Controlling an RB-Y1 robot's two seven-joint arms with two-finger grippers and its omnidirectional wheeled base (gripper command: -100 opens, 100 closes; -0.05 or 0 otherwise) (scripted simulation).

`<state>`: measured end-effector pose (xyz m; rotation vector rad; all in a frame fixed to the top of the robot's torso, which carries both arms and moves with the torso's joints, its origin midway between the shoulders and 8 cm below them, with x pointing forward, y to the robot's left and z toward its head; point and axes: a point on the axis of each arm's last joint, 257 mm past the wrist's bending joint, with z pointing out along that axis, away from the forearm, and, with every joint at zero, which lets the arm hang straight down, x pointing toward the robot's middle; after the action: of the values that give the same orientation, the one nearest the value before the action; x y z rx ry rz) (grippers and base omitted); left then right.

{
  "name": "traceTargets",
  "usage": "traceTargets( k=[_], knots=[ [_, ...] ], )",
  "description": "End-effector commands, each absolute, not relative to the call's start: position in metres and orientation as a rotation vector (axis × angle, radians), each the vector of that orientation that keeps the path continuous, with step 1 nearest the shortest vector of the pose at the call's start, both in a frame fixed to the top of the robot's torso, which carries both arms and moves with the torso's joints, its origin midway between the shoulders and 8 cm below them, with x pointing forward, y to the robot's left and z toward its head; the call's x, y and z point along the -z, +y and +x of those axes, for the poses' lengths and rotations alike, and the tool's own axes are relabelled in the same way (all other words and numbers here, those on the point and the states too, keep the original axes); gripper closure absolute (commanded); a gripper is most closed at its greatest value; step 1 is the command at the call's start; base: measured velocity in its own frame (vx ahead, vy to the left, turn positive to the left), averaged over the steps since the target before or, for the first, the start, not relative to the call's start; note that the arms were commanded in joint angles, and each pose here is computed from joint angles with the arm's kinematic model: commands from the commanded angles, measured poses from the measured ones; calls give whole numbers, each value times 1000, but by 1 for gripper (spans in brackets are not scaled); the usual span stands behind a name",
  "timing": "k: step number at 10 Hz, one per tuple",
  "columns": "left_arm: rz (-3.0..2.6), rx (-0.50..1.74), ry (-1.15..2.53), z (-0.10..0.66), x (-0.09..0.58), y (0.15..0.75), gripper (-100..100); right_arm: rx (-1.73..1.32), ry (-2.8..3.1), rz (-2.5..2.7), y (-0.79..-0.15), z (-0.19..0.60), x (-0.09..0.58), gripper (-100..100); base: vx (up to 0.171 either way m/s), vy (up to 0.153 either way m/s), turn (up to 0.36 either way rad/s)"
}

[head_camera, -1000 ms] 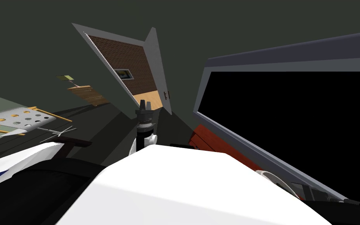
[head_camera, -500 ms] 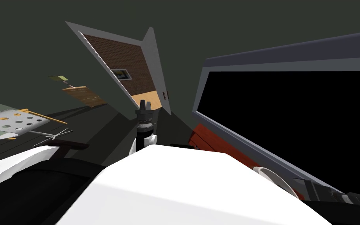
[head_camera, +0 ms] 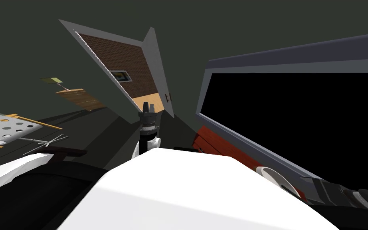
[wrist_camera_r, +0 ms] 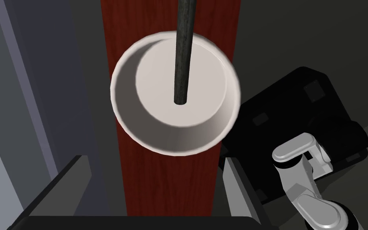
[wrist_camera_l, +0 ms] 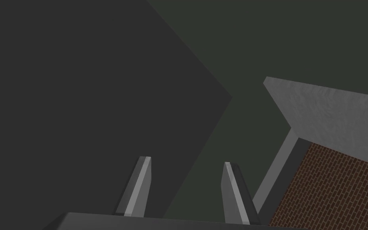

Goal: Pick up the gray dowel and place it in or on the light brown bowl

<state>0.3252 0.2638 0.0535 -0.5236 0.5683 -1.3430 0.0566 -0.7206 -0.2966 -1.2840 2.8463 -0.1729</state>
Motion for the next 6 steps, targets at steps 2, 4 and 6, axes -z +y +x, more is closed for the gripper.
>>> traceTargets(
  k=[2,4,6],
  knots=[
    [-524,1343,568,325,-54,264,0,173,2846,-1284,-721,57,297,0,0,0,0],
    [-524,1343,568,325,-54,264,0,173,2846,-1284,-721,57,297,0,0,0,0],
    [-524,1343,568,325,-54,264,0,173,2846,-1284,-721,57,297,0,0,0,0]
  ],
)
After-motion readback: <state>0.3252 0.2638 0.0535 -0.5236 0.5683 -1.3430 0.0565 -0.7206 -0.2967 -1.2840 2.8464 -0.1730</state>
